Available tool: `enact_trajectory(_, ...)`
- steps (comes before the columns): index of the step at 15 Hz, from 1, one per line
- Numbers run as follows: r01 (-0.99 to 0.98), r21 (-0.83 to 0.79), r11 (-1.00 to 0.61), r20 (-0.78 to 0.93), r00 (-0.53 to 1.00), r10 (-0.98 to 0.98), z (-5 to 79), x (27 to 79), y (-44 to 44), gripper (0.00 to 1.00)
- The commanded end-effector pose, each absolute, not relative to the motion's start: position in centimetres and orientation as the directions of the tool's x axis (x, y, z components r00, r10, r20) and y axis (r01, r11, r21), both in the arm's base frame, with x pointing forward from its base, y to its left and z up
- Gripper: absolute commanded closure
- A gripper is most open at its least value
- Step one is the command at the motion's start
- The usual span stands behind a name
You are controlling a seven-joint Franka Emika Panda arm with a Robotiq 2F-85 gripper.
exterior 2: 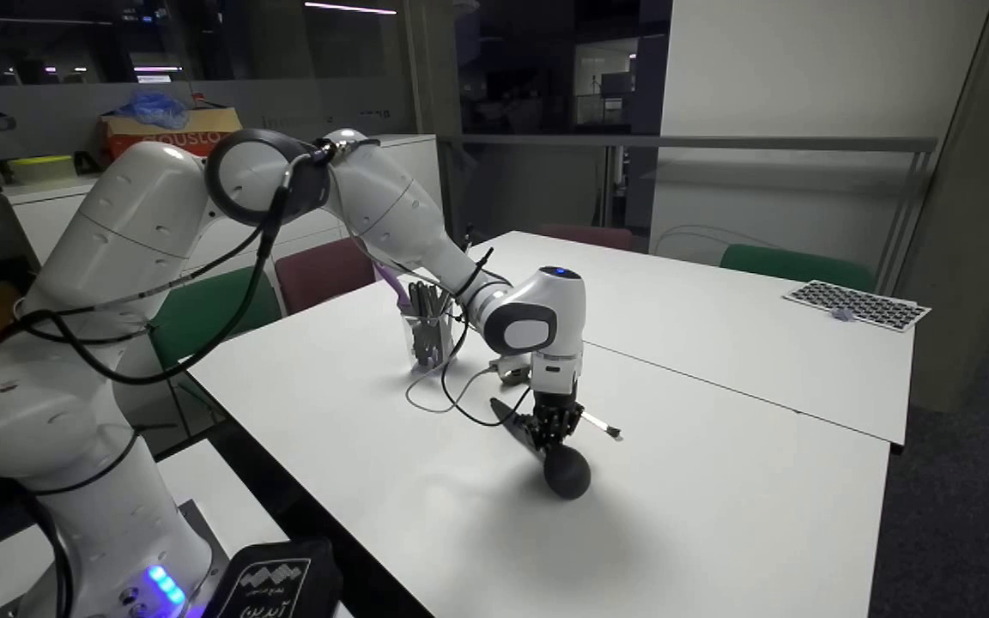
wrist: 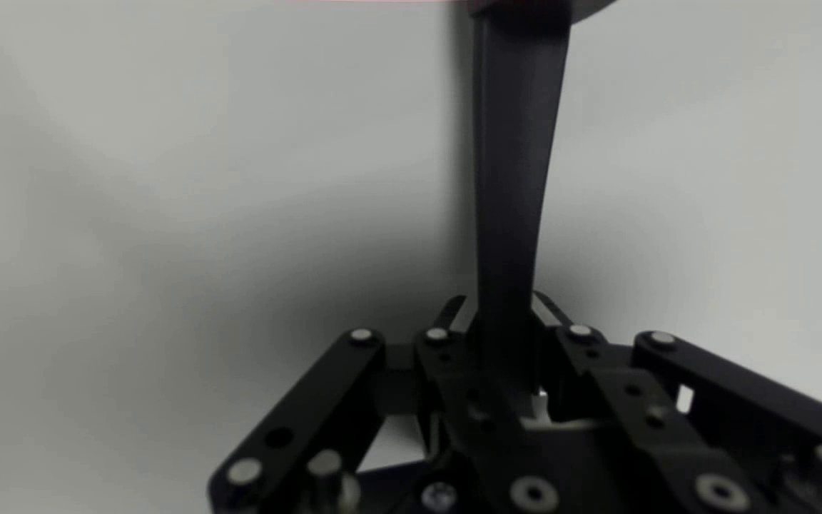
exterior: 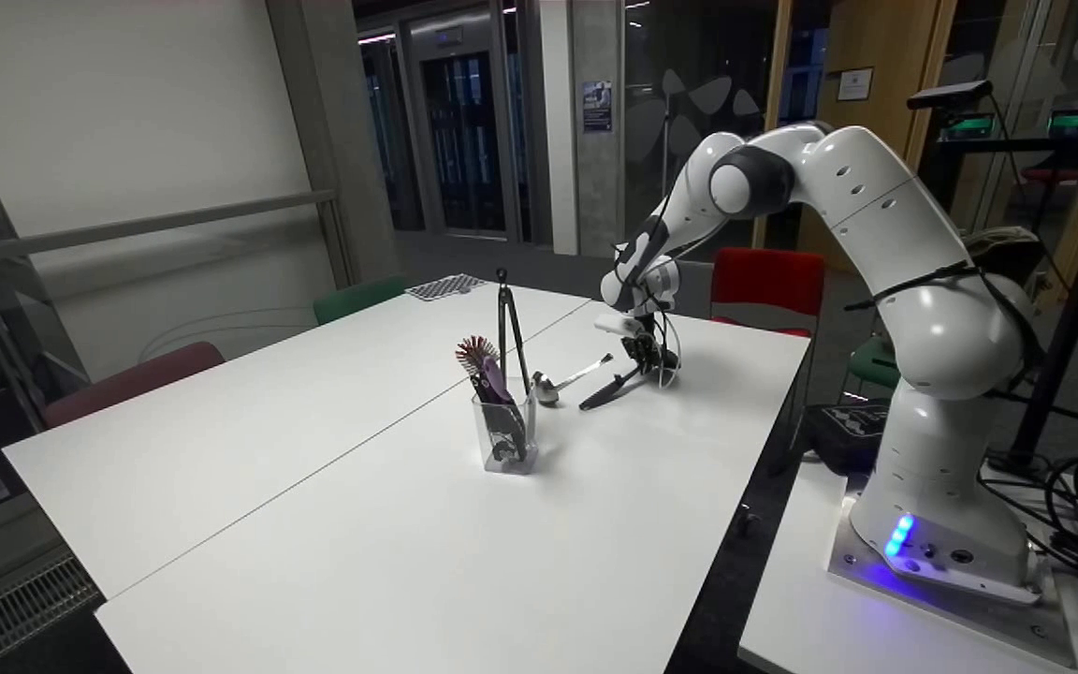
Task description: Pick up the spoon and put it in the cup
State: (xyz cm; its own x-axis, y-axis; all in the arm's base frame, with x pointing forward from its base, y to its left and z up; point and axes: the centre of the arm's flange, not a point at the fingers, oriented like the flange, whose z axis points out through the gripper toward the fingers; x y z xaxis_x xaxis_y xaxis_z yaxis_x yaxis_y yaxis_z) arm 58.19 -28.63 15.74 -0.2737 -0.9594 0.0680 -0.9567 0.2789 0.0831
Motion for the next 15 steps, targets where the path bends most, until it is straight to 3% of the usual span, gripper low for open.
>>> enact_trajectory(1, -0.961, 0.081, 0.266, 0.05, -0.262, -0.964, 15.98, 58.4, -29.36, 1.0)
enact_trajectory(6, -0.961, 0.082, 0.265, 0.053, -0.261, -0.964, 16.06, 58.35, -29.38, 0.99)
enact_trajectory(7, -0.961, 0.083, 0.265, 0.052, -0.261, -0.964, 16.08, 58.35, -29.38, 0.93)
enact_trajectory(8, -0.961, 0.084, 0.265, 0.052, -0.261, -0.964, 16.08, 58.36, -29.37, 0.68)
enact_trajectory(10, -0.961, 0.086, 0.263, 0.052, -0.26, -0.964, 16.14, 58.39, -29.37, 0.65)
enact_trajectory(15, -0.962, 0.086, 0.26, 0.052, -0.256, -0.965, 16.34, 58.45, -29.4, 0.3)
